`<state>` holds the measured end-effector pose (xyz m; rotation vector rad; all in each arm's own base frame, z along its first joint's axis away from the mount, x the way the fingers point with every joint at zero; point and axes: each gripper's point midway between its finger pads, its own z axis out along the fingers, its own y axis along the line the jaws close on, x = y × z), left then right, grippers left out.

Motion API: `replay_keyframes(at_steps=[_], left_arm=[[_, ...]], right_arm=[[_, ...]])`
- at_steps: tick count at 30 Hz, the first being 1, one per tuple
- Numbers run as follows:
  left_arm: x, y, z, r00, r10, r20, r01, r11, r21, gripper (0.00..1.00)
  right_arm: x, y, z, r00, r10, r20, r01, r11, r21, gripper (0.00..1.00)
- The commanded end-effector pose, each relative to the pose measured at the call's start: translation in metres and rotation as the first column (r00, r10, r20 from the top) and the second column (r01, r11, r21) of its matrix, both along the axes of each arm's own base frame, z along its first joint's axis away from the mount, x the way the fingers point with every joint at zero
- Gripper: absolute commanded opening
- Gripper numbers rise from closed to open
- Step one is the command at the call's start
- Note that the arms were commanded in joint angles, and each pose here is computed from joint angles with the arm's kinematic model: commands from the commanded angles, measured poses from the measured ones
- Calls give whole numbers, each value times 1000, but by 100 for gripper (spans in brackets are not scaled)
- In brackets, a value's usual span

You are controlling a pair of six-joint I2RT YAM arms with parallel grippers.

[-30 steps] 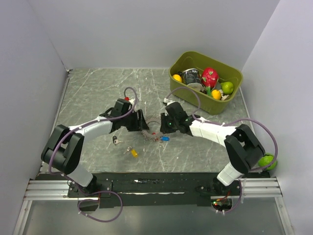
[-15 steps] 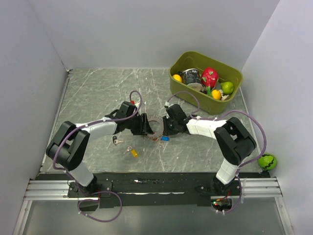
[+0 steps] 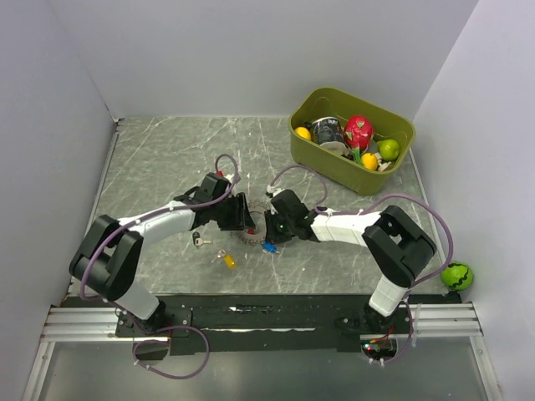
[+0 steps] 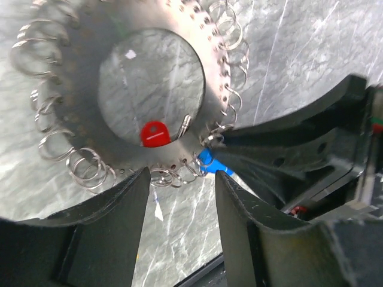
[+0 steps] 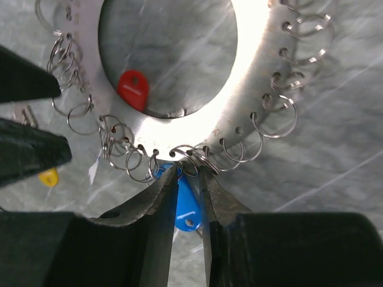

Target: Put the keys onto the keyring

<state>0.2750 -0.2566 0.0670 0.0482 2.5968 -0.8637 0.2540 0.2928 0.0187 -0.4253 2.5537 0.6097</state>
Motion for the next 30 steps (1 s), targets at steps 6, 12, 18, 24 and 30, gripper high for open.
replay_keyframes(at_steps=[6,12,18,24,30], left_arm=[[-1,23,21,996,42,79,-48,996,79,54],[-15,23,11,998,53,19,-54,997,58,51],[-25,24,-4,998,64,-30,-62,997,47,49],[-23,21,-10,997,71,-42,-70,997,36,47],[-19,15,-20,996,57,-63,-54,998,41,45]], right_arm=[[-9,-9,37,997,-34,70,32,999,27,34],[0,-15,58,988,-67,139,60,997,58,45],[3,-17,57,988,-66,139,60,997,45,46],[2,-15,54,990,-56,130,51,998,41,46],[3,-16,53,990,-56,130,52,998,35,46]])
